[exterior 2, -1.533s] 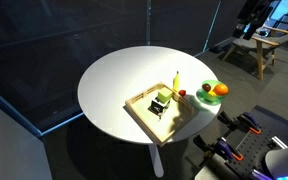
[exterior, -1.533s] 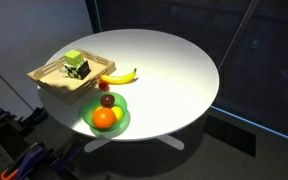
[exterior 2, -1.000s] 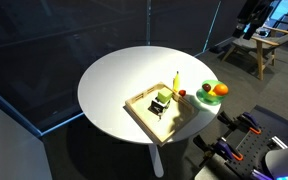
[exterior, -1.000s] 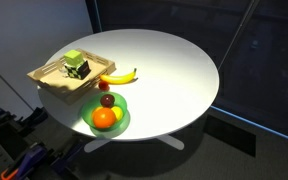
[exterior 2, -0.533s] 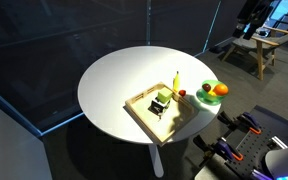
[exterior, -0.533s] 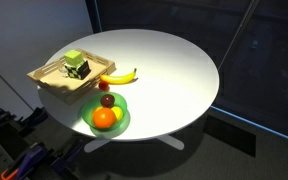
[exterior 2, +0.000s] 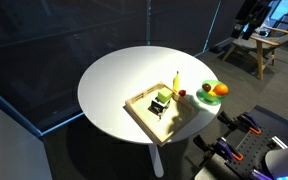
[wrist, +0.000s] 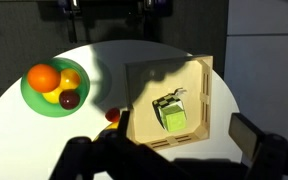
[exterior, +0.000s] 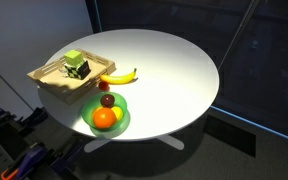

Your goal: Put the apple into the bowl

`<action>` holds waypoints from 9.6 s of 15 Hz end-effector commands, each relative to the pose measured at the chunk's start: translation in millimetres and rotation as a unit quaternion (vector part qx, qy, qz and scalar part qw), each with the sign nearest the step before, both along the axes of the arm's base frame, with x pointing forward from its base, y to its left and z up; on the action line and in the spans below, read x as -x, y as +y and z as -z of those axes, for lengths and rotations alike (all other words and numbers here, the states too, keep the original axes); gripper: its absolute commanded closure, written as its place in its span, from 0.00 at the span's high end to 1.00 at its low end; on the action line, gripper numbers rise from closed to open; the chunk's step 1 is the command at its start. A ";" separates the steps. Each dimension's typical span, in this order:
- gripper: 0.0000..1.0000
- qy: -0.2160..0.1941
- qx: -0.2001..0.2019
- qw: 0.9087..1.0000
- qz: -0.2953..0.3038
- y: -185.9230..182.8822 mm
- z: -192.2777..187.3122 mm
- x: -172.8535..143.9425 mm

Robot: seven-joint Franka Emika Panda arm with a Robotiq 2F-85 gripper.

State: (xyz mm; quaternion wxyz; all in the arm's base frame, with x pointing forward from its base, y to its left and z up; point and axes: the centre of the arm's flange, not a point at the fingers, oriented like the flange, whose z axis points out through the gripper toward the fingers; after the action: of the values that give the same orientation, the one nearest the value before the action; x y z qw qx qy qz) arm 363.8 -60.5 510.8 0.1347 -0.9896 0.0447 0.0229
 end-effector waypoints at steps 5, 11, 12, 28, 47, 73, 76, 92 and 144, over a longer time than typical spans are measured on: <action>1.00 -0.048 0.023 0.999 0.013 -3.5 -8.4 -38.3; 1.00 -0.066 0.045 0.996 0.029 -14.4 9.4 -72.8; 1.00 -0.061 0.049 0.996 0.030 -18.0 13.6 -78.2; 1.00 0.014 0.094 0.993 -0.074 -50.7 94.6 -130.6; 1.00 0.005 0.124 0.983 -0.136 -47.5 110.1 -131.0; 1.00 -0.007 0.140 0.976 -0.167 -17.7 270.0 -168.1; 1.00 0.004 0.138 0.978 -0.159 -17.5 284.1 -164.2; 1.00 0.011 0.139 0.982 -0.127 0.2 340.8 -159.9; 0.27 0.062 0.160 0.978 -0.118 -6.0 370.8 -178.4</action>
State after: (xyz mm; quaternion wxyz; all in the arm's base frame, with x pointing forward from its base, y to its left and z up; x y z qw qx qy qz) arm 540.8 -65.5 123.0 -0.0169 -0.9941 -0.0688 0.0825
